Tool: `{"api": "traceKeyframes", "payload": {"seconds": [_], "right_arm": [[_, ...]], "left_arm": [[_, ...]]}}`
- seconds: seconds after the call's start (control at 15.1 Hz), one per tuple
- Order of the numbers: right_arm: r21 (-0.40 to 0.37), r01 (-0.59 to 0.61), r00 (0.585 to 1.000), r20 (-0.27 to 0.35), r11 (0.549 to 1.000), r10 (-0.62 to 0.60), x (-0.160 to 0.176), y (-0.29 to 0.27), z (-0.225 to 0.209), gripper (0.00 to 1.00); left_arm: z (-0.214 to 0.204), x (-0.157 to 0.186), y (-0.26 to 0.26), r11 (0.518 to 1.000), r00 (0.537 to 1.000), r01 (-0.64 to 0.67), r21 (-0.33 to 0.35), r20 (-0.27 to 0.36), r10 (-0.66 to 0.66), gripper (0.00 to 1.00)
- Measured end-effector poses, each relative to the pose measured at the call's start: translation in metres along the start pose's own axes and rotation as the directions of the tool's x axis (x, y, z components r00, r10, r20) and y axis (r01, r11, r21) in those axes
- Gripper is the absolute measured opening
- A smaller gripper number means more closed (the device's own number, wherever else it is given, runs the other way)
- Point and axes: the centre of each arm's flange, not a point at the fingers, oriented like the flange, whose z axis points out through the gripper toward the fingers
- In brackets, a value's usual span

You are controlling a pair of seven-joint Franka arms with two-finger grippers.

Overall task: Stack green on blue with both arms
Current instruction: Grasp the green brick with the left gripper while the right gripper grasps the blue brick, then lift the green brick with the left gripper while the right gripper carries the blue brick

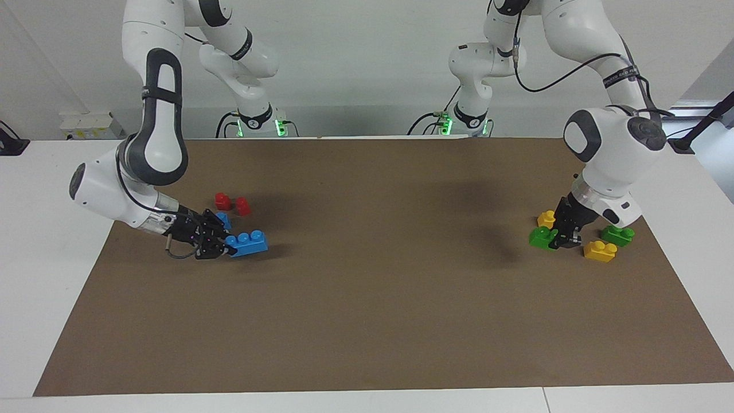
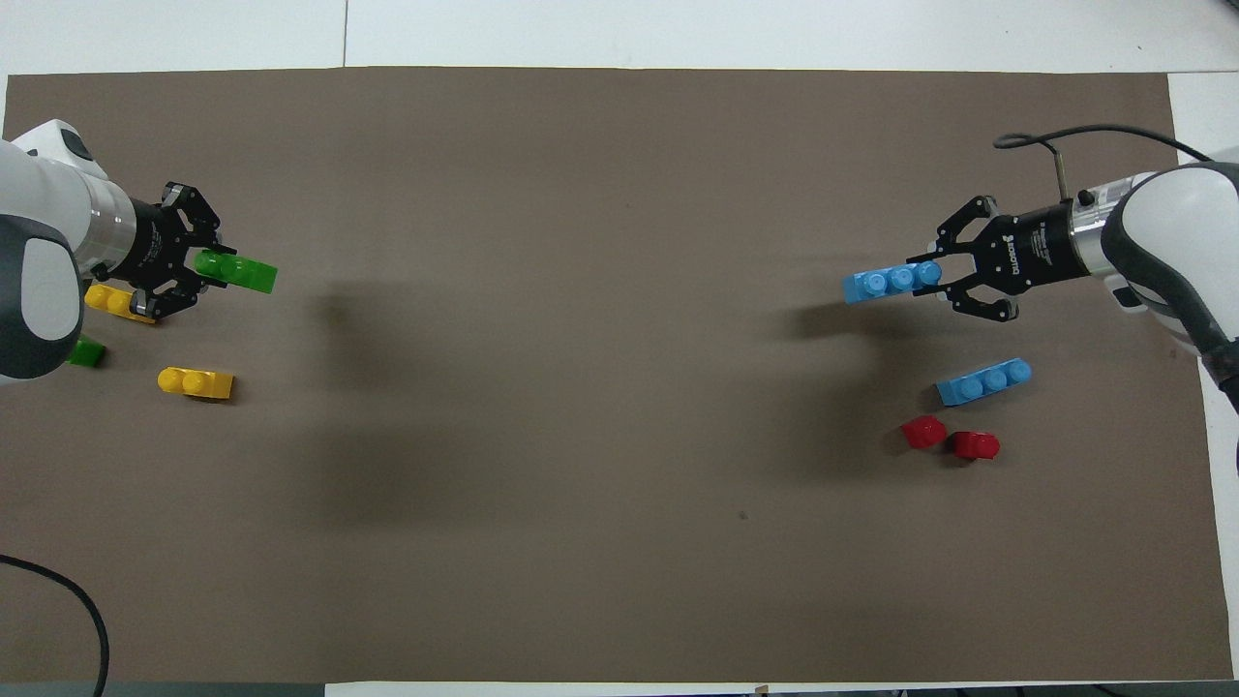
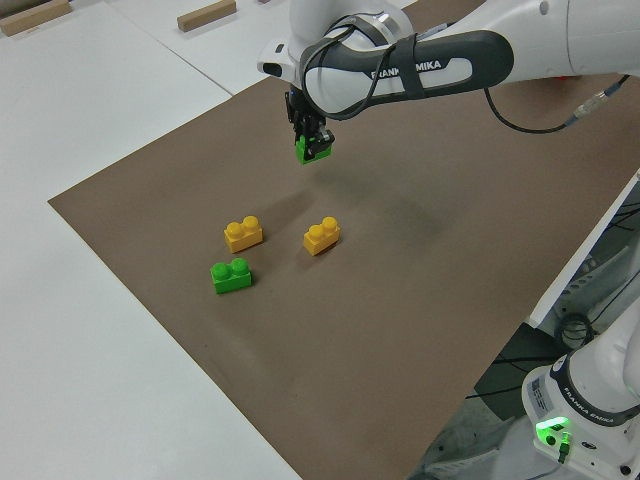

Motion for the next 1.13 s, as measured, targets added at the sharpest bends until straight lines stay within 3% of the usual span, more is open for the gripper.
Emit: {"api": "traceKeyframes", "payload": {"seconds": [0.33, 0.53, 0.86, 1.13], "right_arm": [[-0.004, -0.144, 0.989, -0.022, 0.990, 0.143, -0.174, -0.026, 0.042, 0.34], [0.007, -0.241, 0.970, -0.028, 0.970, 0.241, -0.242, -0.021, 0.082, 0.34], [0.064, -0.281, 0.958, -0.048, 0.958, 0.284, -0.309, 0.014, 0.169, 0.34], [0.084, -0.267, 0.957, -0.092, 0.960, 0.274, -0.304, 0.049, 0.221, 0.34]], "left_arm": [[-0.051, -0.074, -0.001, 0.998, 0.998, 0.062, 0.006, 0.019, -0.062, 0.34], [-0.076, -0.110, -0.004, 0.997, 0.996, 0.083, 0.006, 0.027, -0.083, 0.34], [-0.092, -0.166, -0.008, 0.992, 0.992, 0.123, 0.010, 0.036, -0.123, 0.34], [-0.091, -0.180, -0.007, 0.991, 0.990, 0.137, 0.013, 0.037, -0.137, 0.34]]}}
